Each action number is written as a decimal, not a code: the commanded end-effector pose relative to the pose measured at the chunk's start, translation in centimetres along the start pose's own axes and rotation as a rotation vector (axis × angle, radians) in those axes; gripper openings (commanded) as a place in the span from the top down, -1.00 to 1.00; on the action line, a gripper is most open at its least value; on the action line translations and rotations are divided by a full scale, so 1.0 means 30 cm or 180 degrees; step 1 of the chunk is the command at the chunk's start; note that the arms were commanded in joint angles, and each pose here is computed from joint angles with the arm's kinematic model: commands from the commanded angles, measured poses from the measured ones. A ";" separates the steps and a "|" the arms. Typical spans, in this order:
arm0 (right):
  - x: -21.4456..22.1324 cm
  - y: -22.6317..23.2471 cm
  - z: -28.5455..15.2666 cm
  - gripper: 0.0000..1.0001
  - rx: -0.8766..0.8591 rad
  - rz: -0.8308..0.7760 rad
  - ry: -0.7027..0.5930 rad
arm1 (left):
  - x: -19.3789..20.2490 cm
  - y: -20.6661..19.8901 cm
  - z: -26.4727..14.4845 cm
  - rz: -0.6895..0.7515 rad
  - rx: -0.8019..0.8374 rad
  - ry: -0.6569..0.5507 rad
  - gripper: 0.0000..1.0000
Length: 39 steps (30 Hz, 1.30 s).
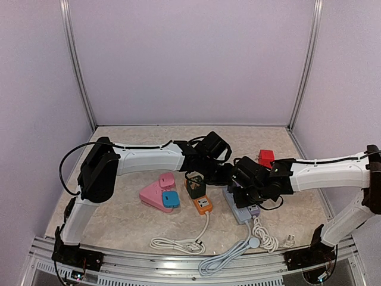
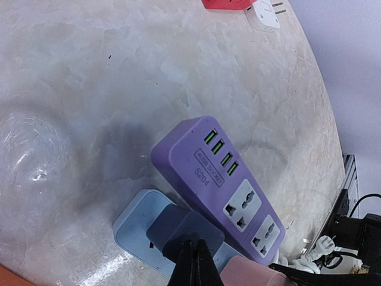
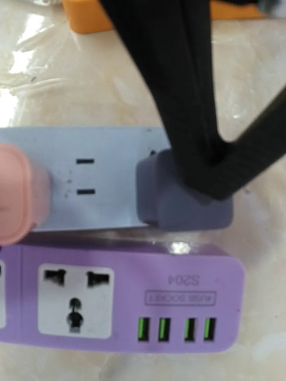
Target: Pull the plug off the socket
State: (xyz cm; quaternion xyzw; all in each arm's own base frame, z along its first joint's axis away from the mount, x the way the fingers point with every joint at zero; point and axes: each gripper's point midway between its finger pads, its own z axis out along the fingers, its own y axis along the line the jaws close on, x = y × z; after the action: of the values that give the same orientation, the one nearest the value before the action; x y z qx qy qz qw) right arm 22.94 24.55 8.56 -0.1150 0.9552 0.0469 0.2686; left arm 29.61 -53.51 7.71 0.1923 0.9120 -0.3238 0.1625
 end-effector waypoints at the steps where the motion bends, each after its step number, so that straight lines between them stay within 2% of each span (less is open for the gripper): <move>1: -0.147 0.019 -0.066 0.95 -0.0006 0.0197 -0.0533 | 0.377 0.318 0.115 -0.0224 -0.0891 0.1092 1.00; 6: -0.130 -0.005 -0.040 0.95 -0.0316 0.0398 -0.0379 | 0.385 0.322 0.116 -0.0232 -0.0894 0.1106 1.00; 13: -0.143 -0.065 -0.043 0.94 -0.0773 0.0772 -0.0368 | 0.388 0.330 0.113 -0.0238 -0.0909 0.1107 1.00; 25: -0.161 -0.120 -0.053 0.93 -0.0682 0.0863 -0.0422 | 0.365 0.311 0.104 -0.0190 -0.0857 0.1075 1.00; 30: -0.217 -0.188 -0.062 0.93 -0.0690 0.1058 -0.0574 | 0.289 0.261 0.070 -0.0028 -0.0827 0.0944 1.00; 39: -0.267 -0.417 -0.034 0.92 -0.0767 0.1771 -0.0937 | 0.086 0.056 -0.037 0.0328 -0.0560 0.0563 0.95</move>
State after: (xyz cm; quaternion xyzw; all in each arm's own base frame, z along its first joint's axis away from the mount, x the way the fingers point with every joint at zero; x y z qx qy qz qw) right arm 31.13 15.08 12.69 0.1022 0.9100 0.2063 0.3449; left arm 28.89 -52.87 8.26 0.2282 0.9216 -0.2800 0.1423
